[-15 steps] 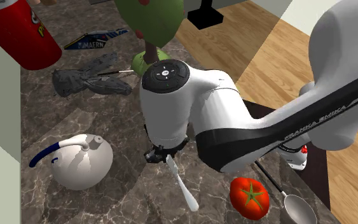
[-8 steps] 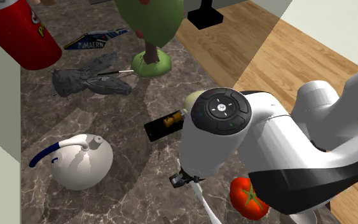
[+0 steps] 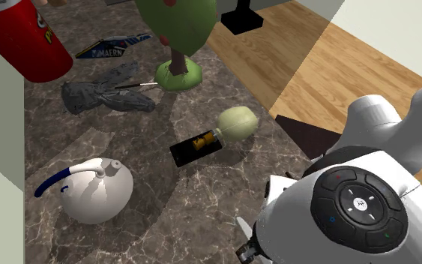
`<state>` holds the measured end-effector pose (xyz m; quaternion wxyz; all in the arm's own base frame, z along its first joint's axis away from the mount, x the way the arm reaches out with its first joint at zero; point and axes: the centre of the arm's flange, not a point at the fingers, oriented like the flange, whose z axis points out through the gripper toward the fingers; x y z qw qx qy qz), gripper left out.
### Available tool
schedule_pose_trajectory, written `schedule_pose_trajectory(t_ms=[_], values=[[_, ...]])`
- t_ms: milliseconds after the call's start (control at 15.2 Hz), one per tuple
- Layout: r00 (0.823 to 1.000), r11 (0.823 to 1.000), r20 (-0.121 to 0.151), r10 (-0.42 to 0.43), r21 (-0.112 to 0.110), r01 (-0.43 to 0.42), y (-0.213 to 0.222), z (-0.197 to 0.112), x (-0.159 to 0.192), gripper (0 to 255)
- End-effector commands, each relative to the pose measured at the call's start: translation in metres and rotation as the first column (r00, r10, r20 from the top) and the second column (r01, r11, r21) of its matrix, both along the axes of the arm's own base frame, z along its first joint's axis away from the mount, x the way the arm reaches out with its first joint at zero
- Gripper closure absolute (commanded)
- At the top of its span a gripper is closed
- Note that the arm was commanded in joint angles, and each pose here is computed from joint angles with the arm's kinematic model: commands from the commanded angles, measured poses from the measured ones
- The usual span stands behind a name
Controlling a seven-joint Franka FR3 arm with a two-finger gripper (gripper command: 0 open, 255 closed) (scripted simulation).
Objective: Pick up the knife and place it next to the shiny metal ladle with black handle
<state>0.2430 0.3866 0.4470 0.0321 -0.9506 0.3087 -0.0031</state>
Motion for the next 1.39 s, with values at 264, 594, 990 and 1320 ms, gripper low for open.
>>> schedule_pose_trajectory(t_ms=[264, 594, 990, 1320], values=[[1.000, 1.000, 0.000, -0.002, 0.000, 0.002, 0.028, 0.001, -0.077, 255], [1.000, 1.000, 0.000, -0.002, 0.000, 0.002, 0.037, -0.015, -0.100, 255], [1.000, 1.000, 0.000, -0.002, 0.000, 0.002, 0.037, -0.046, -0.100, 255], [1.000, 1.000, 0.000, -0.002, 0.000, 0.002, 0.037, -0.073, -0.100, 255]])
